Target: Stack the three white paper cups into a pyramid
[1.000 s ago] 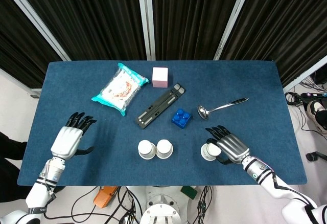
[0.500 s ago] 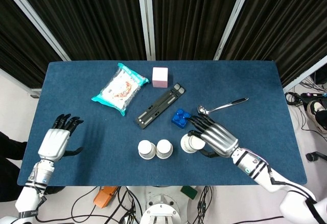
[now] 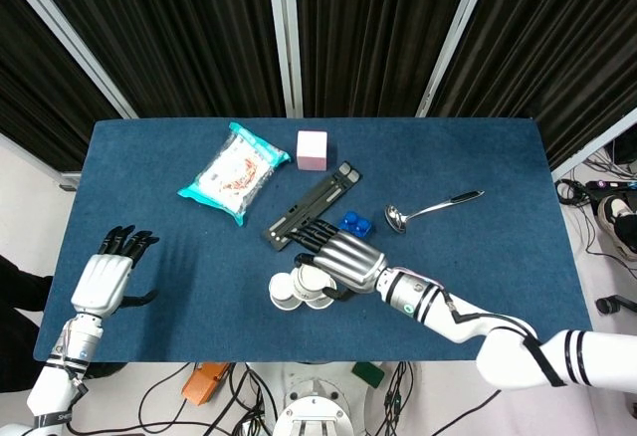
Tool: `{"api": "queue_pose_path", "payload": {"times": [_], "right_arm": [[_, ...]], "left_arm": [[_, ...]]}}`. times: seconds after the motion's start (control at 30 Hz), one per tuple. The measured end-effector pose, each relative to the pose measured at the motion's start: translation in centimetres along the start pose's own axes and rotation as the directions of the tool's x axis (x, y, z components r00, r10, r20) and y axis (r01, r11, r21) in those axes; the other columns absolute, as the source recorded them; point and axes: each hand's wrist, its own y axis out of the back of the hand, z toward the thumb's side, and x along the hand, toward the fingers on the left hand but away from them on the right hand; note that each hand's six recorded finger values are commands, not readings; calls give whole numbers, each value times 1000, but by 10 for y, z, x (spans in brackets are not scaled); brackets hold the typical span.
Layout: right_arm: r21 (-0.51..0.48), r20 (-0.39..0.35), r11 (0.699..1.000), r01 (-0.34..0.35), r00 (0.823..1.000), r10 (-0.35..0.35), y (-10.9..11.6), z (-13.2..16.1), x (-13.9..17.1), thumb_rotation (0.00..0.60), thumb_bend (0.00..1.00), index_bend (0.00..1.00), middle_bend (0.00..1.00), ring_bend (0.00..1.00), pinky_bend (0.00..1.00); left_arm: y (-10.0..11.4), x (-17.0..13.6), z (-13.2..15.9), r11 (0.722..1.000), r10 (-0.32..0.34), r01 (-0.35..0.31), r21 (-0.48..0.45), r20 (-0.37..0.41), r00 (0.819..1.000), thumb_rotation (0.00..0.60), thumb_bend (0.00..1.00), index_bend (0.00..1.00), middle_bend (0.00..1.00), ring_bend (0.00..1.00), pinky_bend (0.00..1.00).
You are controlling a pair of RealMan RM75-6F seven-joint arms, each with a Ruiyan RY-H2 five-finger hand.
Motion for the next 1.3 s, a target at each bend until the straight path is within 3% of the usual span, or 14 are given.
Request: {"api": "queue_pose_path", "payload": {"times": [0.23, 0.6, 0.87, 1.0, 1.13, 1.23, 1.3], "right_arm": [[25, -3, 999, -44, 999, 44, -5, 13, -22, 600, 495, 343, 41, 0, 0], [44, 18, 996, -77, 997, 76, -12, 18, -30, 600, 495, 268, 43, 0, 0], [52, 21, 996, -72, 997, 71, -11, 20, -28, 600, 495, 92, 42, 0, 0], [52, 36, 998, -33, 999, 31, -2, 14, -16, 600, 495, 24, 42, 0, 0], [79, 103, 996, 40, 993, -48, 8, -9, 8, 600, 495, 0, 42, 0, 0], [110, 190, 987, 117, 972, -137, 14, -36, 36, 600, 462, 0, 36, 0, 0], [124, 255, 978, 168, 947, -195, 14, -54, 58, 600, 416, 0, 21, 0, 0]], "left_arm": [[-1, -1, -3, 1000, 1, -1, -9, -9, 1000, 595, 158, 183, 141, 59, 12], [-2, -2, -4, 1000, -2, 1, -13, -12, 1000, 595, 158, 183, 141, 58, 12], [-2, -3, -7, 1000, 1, -1, -14, -17, 1000, 594, 158, 183, 141, 58, 12], [1, -2, -9, 1000, 10, -10, -10, -21, 1000, 593, 157, 183, 141, 59, 12], [6, 0, -14, 1000, 30, -30, -4, -29, 999, 594, 158, 183, 141, 58, 12], [11, 0, -20, 998, 58, -58, 10, -38, 998, 596, 158, 183, 141, 59, 12], [14, 0, -24, 997, 81, -80, 24, -44, 996, 597, 157, 183, 141, 59, 12]]}}
